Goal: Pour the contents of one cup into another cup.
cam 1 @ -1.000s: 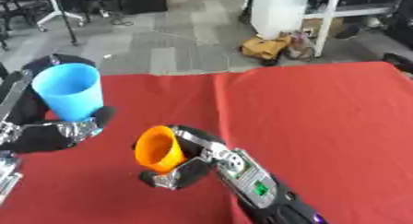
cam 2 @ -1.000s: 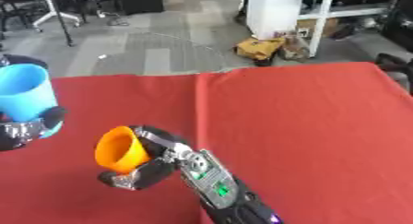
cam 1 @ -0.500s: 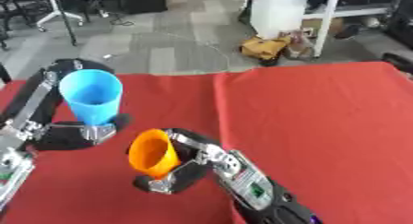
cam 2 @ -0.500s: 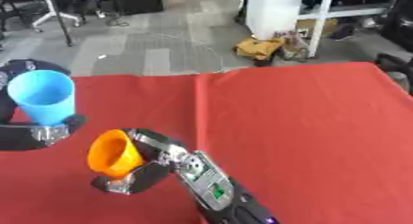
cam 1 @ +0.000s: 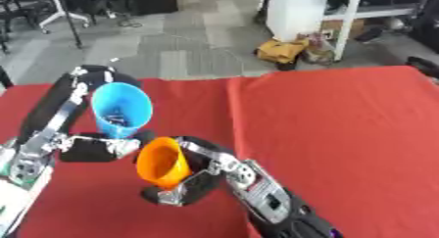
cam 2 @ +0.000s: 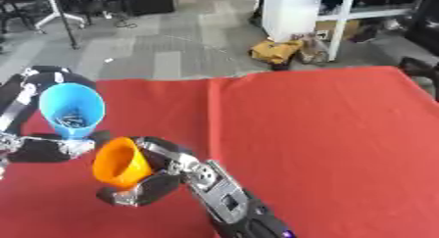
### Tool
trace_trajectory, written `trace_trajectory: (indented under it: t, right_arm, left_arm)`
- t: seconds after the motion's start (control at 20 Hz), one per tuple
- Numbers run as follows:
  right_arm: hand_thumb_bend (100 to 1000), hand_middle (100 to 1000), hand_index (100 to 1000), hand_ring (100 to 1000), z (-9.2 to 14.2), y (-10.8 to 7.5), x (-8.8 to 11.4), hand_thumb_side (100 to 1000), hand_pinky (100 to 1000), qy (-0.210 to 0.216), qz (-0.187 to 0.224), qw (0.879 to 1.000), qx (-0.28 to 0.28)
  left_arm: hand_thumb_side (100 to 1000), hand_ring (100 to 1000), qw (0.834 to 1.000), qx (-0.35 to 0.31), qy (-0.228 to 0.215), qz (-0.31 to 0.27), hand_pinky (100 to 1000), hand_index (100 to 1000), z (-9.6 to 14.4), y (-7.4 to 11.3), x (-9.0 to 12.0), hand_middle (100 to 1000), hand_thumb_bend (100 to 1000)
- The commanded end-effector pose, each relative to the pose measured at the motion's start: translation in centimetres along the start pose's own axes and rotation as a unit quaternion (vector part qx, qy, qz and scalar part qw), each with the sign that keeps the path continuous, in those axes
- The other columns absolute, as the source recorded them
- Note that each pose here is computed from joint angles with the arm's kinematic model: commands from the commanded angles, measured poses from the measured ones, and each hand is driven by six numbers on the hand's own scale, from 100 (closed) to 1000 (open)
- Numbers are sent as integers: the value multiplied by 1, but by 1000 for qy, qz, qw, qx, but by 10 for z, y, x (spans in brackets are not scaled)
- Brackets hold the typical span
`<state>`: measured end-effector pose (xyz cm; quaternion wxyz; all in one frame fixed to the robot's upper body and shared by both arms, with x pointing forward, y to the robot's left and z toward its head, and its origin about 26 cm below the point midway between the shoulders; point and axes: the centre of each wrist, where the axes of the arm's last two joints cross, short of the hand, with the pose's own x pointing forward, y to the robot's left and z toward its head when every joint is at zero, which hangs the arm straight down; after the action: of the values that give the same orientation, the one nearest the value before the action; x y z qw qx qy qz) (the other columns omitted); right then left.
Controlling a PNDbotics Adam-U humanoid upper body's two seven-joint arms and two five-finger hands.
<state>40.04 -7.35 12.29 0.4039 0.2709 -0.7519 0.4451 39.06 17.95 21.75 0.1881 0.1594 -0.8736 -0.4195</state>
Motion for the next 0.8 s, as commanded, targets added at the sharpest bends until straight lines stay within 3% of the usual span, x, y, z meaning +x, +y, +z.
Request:
trace_trajectory:
  t: [0.05, 0.8]
  right_arm:
    - [316, 404, 733, 434, -8, -3, 12, 100, 735, -22, 6, 1000, 1]
    - [319, 406, 734, 436, -7, -2, 11, 100, 735, -21, 3, 1000, -1]
  left_arm:
    - [100, 396, 999, 2, -16, -31, 494, 698, -5, 8, 2, 406, 557]
    - [100, 397, 987, -49, -35, -147, 468, 697, 1, 10, 3, 387, 585]
